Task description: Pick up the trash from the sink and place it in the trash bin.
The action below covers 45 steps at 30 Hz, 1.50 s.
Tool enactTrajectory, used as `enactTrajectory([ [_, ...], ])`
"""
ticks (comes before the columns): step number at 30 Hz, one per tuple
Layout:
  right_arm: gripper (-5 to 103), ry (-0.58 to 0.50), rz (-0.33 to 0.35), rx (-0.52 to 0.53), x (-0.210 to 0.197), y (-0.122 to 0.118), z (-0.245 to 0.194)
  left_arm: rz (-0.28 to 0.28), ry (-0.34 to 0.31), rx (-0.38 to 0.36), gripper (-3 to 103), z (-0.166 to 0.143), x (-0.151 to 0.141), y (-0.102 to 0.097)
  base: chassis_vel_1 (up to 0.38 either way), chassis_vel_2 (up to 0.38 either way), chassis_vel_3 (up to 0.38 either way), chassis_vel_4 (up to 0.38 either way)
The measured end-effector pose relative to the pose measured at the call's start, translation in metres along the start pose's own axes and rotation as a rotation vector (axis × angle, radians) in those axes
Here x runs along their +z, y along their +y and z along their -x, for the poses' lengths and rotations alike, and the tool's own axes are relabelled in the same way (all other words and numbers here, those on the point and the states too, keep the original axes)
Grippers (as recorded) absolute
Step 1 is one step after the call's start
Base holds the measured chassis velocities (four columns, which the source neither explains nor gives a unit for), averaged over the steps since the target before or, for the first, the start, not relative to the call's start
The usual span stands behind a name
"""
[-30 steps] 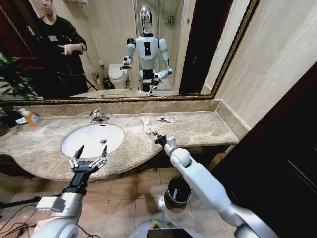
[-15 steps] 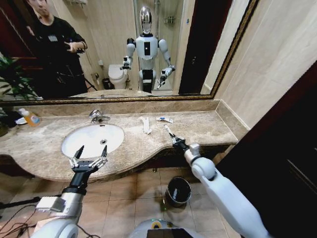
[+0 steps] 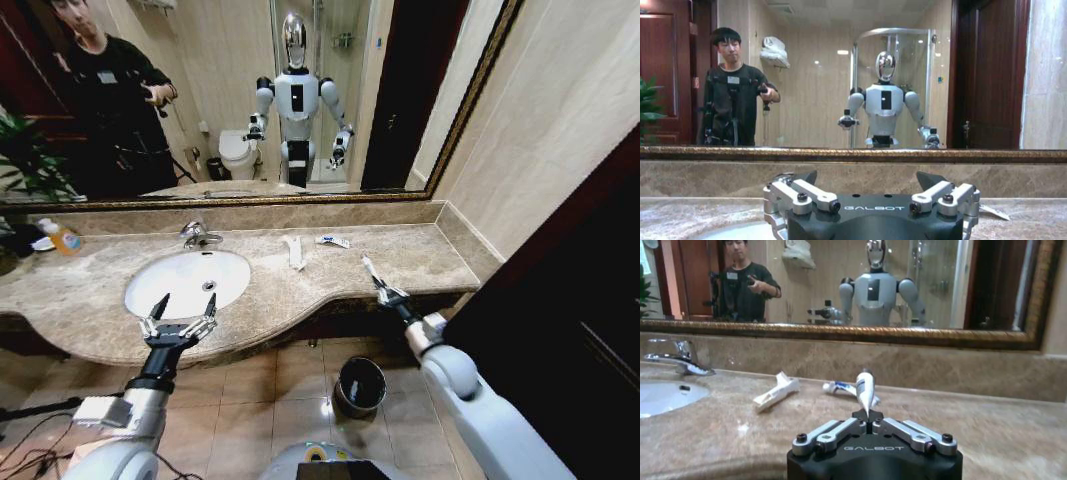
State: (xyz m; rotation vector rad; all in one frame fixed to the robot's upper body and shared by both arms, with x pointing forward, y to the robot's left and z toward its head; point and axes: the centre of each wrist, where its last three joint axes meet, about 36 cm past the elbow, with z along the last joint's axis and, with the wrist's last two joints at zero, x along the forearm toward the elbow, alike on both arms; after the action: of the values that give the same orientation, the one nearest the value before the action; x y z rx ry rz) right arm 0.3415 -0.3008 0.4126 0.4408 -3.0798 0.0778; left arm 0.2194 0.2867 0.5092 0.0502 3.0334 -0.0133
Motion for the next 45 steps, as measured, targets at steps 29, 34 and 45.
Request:
enactTrajectory([
  [29, 0, 0.295, 0.033, 0.047, 0.19, 0.03, -0.077, 0.0, 0.0, 0.0, 100, 0.0, 0.0, 0.0, 0.0, 0.0, 0.0, 0.0],
  [34, 0, 0.34, 0.041, 0.069, 0.217, 0.036, -0.073, 0.0, 0.0, 0.0, 100, 0.0, 0.0, 0.0, 0.0, 0.0, 0.0, 0.0],
  [45, 0, 0.416, 0.049, 0.135, 0.262, 0.045, -0.075, 0.0, 0.0, 0.0, 100, 0.0, 0.0, 0.0, 0.0, 0.0, 0.0, 0.0],
])
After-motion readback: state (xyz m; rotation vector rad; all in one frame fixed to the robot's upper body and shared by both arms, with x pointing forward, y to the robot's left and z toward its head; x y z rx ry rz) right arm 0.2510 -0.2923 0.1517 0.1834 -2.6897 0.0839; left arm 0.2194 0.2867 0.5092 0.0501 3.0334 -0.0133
